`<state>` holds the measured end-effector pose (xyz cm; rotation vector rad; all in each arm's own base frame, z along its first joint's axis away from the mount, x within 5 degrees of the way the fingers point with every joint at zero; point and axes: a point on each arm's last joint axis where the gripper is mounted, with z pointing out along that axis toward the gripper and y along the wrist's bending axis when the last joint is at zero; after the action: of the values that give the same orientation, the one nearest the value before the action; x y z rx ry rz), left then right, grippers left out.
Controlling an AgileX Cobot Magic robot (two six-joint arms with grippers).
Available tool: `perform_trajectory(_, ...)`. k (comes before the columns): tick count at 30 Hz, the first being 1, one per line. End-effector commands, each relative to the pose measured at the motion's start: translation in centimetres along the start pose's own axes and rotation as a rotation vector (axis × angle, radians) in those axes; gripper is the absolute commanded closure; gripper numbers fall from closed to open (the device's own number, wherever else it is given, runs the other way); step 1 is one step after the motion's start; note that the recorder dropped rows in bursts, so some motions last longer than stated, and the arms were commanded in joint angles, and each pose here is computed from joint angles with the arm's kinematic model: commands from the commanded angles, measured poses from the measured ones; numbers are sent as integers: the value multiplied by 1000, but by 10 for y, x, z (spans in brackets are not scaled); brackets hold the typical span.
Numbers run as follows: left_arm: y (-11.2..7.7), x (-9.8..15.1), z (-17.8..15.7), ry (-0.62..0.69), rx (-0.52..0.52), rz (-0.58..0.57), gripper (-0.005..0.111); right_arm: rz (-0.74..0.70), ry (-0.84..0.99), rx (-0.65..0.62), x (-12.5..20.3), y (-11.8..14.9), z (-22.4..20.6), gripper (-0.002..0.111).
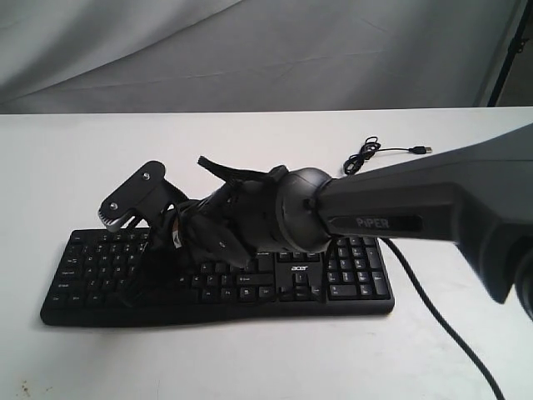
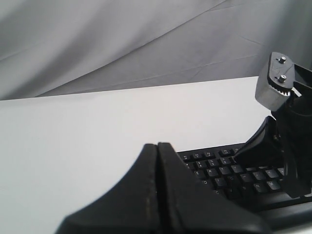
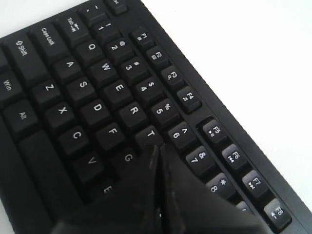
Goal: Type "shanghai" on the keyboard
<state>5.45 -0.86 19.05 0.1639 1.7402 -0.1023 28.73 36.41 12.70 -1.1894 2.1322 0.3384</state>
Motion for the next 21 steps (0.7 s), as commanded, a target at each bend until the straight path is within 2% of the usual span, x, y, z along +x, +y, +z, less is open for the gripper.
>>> perform_trajectory(1, 0, 1, 0, -2, 2, 2, 107, 4, -3, -2, 3, 0, 2, 108)
perform_trajectory(21, 0, 1, 0, -2, 2, 2, 107, 4, 50, -5, 12, 1, 10, 108)
